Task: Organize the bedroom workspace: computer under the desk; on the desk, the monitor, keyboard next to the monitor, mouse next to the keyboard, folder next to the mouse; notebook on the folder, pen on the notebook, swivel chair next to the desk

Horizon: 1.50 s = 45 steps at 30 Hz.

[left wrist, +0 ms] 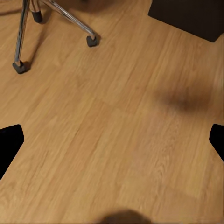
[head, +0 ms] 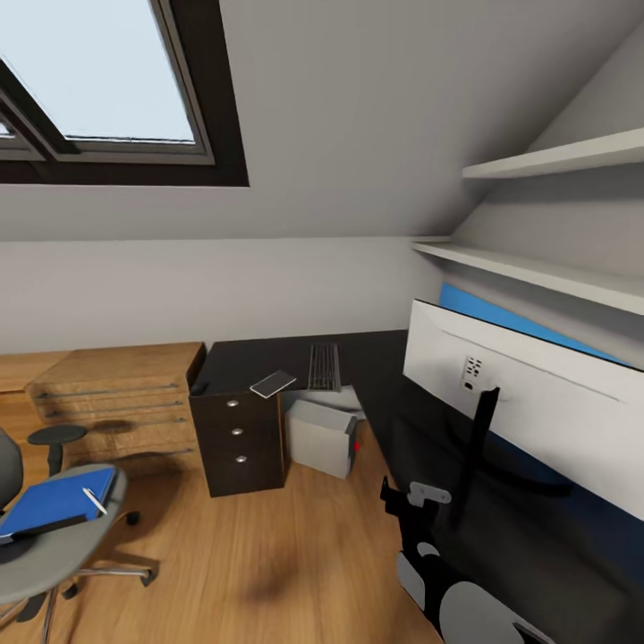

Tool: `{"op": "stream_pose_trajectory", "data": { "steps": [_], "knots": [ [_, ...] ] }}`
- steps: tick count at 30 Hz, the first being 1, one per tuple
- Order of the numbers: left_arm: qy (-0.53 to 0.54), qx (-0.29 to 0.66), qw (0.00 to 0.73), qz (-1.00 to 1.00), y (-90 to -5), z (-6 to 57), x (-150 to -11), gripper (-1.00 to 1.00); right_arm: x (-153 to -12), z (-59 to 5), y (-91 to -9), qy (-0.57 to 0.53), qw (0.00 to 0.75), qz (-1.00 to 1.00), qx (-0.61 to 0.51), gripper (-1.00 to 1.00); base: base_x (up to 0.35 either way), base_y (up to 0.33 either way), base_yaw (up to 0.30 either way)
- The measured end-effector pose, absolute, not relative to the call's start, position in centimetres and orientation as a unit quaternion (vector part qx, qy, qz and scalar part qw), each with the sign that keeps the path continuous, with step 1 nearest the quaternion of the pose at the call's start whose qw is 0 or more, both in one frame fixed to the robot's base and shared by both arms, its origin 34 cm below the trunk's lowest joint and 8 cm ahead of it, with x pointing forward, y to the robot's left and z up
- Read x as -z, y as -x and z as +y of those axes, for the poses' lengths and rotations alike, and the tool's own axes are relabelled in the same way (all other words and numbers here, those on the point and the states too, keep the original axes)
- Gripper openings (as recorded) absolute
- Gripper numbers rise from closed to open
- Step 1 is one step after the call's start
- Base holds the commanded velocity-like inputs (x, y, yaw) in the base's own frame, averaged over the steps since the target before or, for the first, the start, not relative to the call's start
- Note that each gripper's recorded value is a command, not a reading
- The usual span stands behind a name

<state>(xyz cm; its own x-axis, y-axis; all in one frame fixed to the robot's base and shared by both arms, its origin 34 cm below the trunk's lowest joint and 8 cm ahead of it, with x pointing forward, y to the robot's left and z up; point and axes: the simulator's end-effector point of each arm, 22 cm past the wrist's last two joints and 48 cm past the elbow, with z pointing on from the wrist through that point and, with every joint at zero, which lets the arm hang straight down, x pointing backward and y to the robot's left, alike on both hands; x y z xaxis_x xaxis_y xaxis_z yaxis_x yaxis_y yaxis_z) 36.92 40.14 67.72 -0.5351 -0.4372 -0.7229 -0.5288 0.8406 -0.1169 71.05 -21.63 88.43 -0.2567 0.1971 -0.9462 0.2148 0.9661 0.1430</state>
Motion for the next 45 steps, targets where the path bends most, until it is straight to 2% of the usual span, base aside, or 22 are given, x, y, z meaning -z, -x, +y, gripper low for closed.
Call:
{"op": "stream_pose_trajectory", "data": {
  "steps": [15,28,36,45],
  "knots": [
    [0.274,-0.059,0.394,0.875,-36.84,40.17,-67.68,1.0,-88.29,-21.28,-70.98,-0.13,0.594,0.794,0.004,1.0,0.268,0.101,0.0],
    [0.274,-0.06,0.394,0.875,-36.82,40.17,-67.63,1.0,-88.15,-21.01,-70.84,-0.132,0.597,0.792,0.002,1.0,0.062,0.023,0.165],
    [0.274,-0.06,0.392,0.876,-36.69,40.15,-67.54,1.0,-88.0,-21.0,-70.79,-0.131,0.597,0.792,0.002,1.0,0.034,0.001,0.053],
    [0.274,-0.06,0.392,0.876,-36.65,40.15,-67.55,1.0,-88.02,-20.97,-70.76,-0.131,0.597,0.792,0.002,1.0,0.291,0.0,0.003]
  ]
}}
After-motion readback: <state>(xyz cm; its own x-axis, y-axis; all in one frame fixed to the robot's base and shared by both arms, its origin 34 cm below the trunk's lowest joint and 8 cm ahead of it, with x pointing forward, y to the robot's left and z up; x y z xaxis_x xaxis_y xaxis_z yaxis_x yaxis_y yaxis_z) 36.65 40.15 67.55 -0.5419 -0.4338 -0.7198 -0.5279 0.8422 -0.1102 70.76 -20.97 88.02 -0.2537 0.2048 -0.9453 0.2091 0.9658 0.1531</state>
